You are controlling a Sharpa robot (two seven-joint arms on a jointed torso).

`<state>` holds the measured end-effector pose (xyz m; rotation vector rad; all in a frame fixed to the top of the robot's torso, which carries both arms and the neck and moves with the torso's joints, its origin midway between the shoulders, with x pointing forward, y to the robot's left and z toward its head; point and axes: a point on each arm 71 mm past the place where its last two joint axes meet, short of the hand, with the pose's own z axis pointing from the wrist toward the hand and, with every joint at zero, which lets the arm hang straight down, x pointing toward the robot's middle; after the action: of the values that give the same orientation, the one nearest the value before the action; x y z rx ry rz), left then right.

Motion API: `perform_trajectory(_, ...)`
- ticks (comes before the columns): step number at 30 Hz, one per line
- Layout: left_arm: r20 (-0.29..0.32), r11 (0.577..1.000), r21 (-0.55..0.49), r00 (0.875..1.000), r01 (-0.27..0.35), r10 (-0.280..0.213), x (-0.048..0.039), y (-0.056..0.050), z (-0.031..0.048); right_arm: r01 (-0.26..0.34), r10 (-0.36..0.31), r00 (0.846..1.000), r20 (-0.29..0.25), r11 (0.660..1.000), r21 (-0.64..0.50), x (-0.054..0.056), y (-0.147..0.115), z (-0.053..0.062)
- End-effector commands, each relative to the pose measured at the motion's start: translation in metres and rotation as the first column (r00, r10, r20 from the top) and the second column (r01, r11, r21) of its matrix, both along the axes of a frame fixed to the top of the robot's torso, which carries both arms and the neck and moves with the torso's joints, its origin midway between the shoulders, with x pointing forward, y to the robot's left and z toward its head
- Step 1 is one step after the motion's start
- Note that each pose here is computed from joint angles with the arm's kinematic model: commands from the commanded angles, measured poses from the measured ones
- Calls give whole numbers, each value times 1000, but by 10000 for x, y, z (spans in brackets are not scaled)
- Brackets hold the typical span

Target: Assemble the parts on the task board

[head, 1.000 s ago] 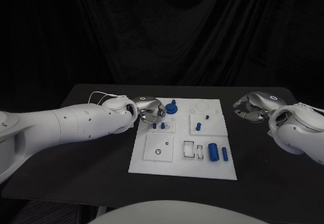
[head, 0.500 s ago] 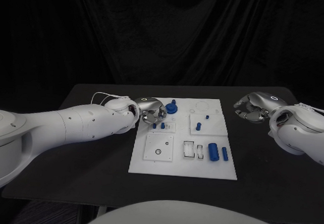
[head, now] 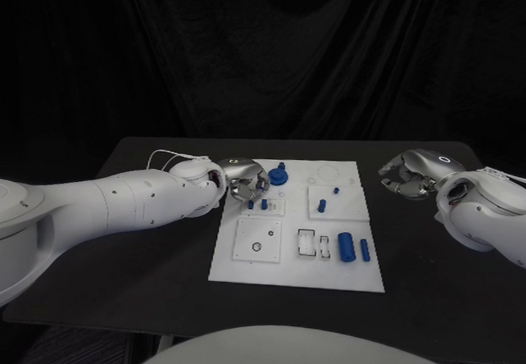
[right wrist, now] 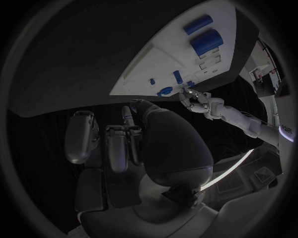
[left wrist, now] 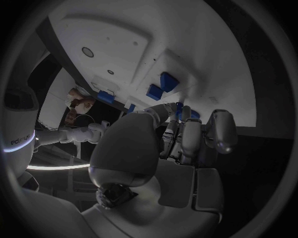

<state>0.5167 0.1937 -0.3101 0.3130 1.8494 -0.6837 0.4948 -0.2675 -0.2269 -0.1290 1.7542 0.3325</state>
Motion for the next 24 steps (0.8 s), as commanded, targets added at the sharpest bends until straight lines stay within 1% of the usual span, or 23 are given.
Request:
perform_trajectory(1, -10, 1000, 1, 1000, -1, 1, -8, -10, -18, 5, -5, 1000, -5, 1000, -4, -6, -8, -11)
perform_trajectory(13, -37, 1000, 17, 999, -5, 5, -5, -8, -56, 1, -2, 1000, -5, 1000, -4, -2, 9, -15)
perform_trajectory(20, -49, 1000, 17, 999, 7, -6, -13, -18, -72, 2, -2, 1000, -6, 1000, -4, -1, 6, -17)
perform_trajectory(24, -45, 1000, 11, 999, 17, -16, -17, -36, -73, 1, -1, 1000, -6, 1000, -4, -1, 11, -19)
